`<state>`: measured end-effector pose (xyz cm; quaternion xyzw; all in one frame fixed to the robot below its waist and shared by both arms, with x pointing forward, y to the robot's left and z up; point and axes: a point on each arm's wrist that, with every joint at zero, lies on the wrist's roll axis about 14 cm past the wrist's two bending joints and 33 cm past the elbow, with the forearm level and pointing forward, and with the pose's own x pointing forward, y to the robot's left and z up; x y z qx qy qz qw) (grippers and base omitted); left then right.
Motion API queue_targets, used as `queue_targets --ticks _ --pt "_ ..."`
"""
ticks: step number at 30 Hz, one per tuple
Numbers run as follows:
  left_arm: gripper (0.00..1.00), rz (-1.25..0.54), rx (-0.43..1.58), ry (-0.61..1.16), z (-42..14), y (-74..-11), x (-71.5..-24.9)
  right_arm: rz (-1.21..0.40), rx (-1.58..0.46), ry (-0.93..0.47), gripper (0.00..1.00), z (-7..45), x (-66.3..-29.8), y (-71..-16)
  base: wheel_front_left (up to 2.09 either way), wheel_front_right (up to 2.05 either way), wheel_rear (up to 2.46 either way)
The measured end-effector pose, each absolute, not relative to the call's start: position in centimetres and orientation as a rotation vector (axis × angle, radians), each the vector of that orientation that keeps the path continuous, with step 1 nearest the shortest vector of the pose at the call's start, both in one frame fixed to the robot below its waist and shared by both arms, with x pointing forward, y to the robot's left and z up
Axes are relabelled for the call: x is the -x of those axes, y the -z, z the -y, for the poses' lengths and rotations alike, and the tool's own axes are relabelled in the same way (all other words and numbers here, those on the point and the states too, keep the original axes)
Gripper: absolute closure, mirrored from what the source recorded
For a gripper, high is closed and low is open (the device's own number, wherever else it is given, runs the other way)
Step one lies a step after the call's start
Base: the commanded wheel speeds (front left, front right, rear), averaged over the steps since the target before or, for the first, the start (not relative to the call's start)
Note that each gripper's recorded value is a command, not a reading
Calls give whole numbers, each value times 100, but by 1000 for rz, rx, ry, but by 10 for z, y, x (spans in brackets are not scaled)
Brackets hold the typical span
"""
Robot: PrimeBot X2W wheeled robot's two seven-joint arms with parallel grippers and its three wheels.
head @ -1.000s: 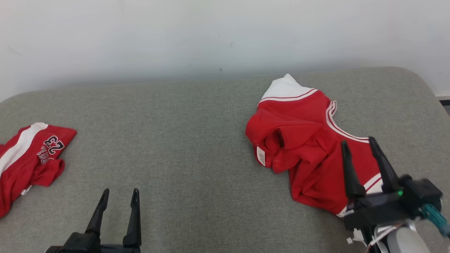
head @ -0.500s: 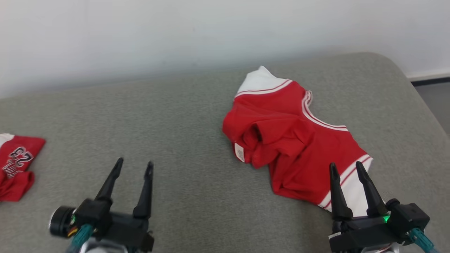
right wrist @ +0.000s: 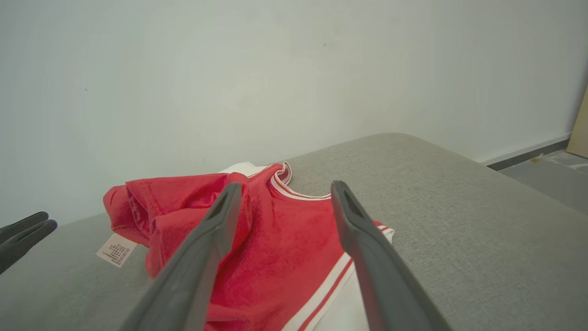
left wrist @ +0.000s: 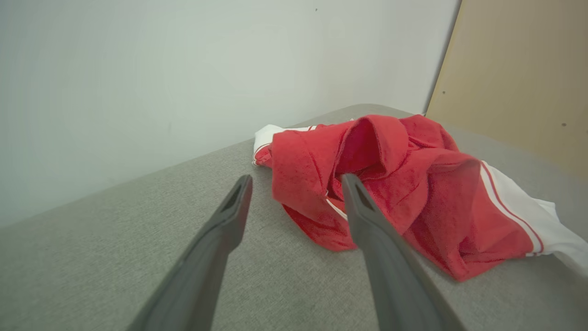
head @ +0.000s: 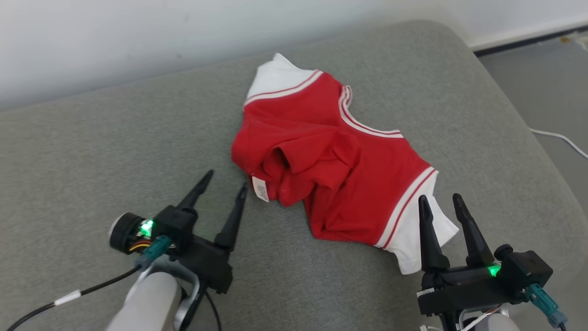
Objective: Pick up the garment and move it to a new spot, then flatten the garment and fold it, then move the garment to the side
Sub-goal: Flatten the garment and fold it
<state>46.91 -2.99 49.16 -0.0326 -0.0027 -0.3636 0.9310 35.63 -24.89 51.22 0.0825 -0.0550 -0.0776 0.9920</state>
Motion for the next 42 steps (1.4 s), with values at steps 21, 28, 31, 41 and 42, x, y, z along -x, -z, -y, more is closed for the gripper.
queue_targets --ticks 21,28,31,41,42 --pt "0 -93 80 837 73 -454 -488 65 -159 217 0 265 -355 -499 0 0 0" --pt "0 -75 98 748 56 -454 -492 52 -169 225 0 266 -355 -493 0 0 0" --pt "0 -81 98 728 51 -452 -493 51 -172 216 0 264 -357 -493 0 0 0" --pt "100 -131 109 750 66 -441 -493 53 -165 210 0 263 -359 -494 0 0 0" --pt "100 -130 113 743 66 -442 -496 52 -164 213 0 264 -358 -494 0 0 0"
